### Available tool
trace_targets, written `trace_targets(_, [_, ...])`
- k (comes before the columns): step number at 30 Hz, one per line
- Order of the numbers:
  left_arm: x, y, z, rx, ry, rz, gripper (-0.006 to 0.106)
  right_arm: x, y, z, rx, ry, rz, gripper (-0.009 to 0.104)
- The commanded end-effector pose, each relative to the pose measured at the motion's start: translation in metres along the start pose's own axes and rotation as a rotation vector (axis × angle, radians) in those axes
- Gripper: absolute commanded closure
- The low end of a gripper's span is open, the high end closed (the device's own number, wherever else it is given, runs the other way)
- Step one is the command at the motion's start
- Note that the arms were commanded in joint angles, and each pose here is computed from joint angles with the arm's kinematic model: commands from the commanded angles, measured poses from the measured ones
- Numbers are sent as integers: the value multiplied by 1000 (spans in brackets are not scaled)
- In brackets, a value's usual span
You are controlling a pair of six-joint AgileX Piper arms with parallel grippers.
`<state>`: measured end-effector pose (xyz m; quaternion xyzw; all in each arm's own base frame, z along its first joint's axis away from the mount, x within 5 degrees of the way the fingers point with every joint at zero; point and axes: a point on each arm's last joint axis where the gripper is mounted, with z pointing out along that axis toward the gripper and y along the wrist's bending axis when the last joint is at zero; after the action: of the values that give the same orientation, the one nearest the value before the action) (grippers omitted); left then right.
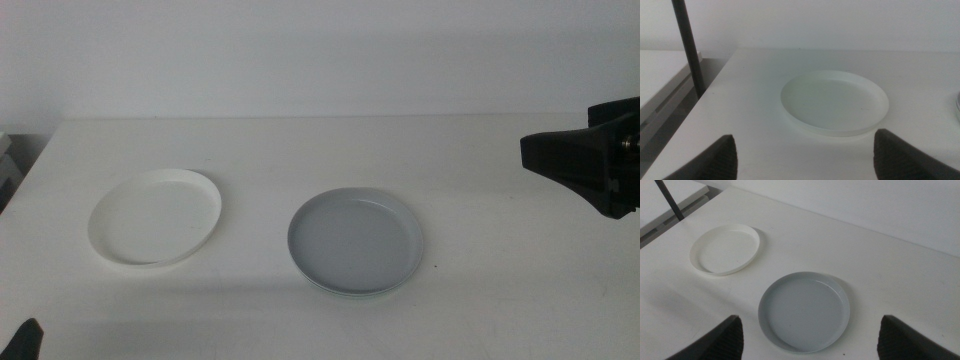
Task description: Stack the three bowls on top of each other.
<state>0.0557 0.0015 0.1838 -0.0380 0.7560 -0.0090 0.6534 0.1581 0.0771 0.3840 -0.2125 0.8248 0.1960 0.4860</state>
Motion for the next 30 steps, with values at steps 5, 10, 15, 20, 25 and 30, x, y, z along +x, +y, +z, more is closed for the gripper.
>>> trace_targets(5, [-13,2,-2,-41,-101,-34,-4,-13,0,-8,22,-92,-8,16])
trace_targets(10, [-47,0,-1,-41,-69,-49,-4,-13,0,-8,22,-92,-8,16])
trace_targets(15, [-97,-3,14,-37,70,-49,-4,-13,0,-8,22,-92,-8,16])
trace_targets(20, [-155,-6,38,-32,162,-49,-4,-13,0,-8,22,-92,-8,16])
trace_targets(25, [-200,-8,68,-21,227,-59,-4,-13,0,-8,22,-92,-8,16])
trace_targets(30, [-227,-9,105,-14,316,-69,-4,-13,0,-8,22,-92,-8,16])
